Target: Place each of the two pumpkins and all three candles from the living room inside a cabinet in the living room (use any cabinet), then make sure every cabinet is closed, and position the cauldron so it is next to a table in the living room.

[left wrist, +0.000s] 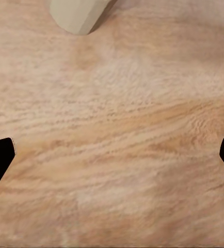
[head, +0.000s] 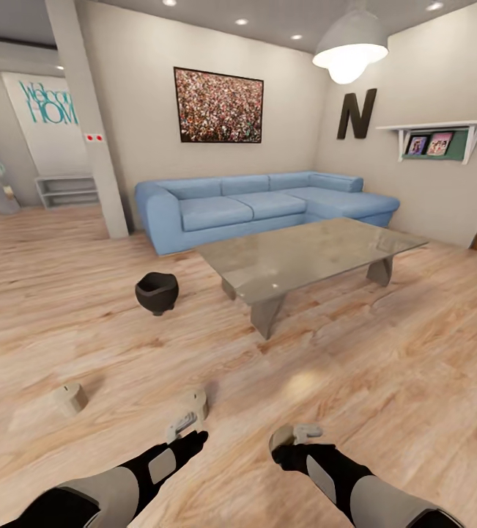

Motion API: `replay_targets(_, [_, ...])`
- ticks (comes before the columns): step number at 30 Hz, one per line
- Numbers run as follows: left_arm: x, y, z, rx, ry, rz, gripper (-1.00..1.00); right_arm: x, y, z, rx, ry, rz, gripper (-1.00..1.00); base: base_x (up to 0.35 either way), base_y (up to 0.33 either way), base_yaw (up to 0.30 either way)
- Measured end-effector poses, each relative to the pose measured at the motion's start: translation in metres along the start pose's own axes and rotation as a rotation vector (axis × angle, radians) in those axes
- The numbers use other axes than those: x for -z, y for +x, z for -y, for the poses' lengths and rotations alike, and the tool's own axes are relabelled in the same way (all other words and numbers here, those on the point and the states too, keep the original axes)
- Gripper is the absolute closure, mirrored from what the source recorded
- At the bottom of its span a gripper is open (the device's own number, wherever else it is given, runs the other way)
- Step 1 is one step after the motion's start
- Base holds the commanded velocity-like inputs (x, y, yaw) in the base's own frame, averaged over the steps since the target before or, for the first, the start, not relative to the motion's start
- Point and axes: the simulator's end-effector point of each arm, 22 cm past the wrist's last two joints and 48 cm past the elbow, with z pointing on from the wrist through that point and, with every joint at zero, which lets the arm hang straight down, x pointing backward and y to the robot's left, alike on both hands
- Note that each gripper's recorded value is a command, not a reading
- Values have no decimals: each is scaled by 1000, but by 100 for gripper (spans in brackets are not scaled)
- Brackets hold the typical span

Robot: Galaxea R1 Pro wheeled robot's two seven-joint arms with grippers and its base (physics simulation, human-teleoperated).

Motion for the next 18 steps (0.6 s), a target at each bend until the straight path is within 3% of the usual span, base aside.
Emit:
replay_targets(8, [-1, 1, -1, -1, -2, -2, -100, -1, 1, 0, -1, 0, -2, 100, 35, 314, -295])
replay_targets(13, [-1, 2, -2, -3, -3, -3, -100, -1, 2, 0, -1, 0, -4, 100, 253, 250, -264])
replay_targets(18, [-1, 2, -2, -5, -4, -3, -100, -2, 2, 0, -1, 0, -5, 100, 286, 223, -57])
